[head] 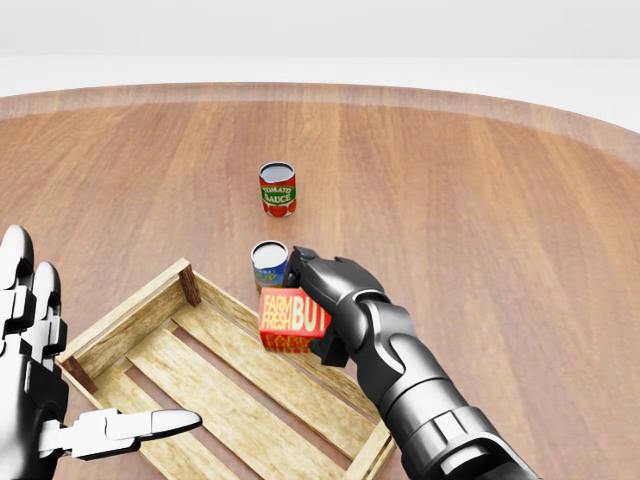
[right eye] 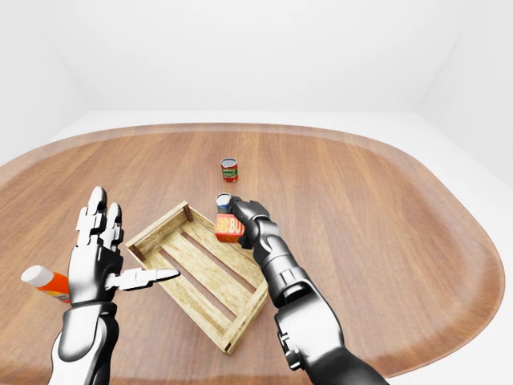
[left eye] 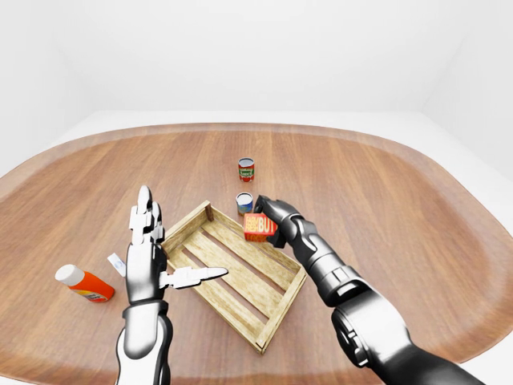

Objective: Pick up the butter and put it in the tray.

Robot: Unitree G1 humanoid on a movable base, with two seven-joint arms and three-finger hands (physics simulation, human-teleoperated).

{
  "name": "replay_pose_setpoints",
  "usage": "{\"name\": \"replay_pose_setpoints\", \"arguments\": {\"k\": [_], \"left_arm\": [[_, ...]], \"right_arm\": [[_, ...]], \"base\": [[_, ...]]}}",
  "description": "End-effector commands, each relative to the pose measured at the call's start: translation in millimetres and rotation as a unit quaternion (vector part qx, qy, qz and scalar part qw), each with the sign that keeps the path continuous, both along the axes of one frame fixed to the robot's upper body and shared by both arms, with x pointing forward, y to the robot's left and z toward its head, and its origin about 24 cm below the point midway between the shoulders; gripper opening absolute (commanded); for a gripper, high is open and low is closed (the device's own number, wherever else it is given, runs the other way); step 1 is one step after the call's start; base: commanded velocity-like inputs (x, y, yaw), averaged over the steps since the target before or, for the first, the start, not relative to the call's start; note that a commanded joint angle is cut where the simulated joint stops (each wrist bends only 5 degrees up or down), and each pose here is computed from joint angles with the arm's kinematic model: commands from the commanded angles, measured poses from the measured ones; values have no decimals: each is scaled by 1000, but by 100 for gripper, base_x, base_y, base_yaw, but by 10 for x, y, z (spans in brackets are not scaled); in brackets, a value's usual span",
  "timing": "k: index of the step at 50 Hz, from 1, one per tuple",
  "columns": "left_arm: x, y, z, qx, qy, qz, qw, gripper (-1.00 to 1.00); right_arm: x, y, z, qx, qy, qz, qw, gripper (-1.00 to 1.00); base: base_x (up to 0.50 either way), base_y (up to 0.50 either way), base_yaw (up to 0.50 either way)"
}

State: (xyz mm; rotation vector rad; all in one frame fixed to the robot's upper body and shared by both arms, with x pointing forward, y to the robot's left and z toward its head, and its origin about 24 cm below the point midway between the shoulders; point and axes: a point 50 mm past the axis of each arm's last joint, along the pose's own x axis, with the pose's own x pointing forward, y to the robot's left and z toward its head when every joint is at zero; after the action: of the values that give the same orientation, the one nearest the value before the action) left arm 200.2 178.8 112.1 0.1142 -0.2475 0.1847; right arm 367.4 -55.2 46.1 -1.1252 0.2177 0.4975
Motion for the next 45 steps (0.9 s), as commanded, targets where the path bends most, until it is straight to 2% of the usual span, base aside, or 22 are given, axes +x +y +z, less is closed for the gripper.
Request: {"name": "replay_pose_setpoints", "arguments": {"k": [1, 10, 36, 45], "left_arm": [[4, -3, -7, 0, 1, -1, 1000, 100], [8, 2, -16, -1, 1, 0, 1000, 100], [13, 1, -22, -2, 2, -2, 1000, 100], [21, 15, -27, -4, 2, -1, 1000, 100]], "right_arm": [[26, 196, 99, 17, -14, 8, 1000, -100], [6, 290, 65, 29, -3, 5, 1000, -100], [-190, 808, 47, 8, 30, 87, 996, -100], [-205, 850, 48, 4, 36, 94, 995, -100]], "base": [[0, 0, 0], [0, 0, 0], [0, 0, 0], [0, 0, 0]]}}
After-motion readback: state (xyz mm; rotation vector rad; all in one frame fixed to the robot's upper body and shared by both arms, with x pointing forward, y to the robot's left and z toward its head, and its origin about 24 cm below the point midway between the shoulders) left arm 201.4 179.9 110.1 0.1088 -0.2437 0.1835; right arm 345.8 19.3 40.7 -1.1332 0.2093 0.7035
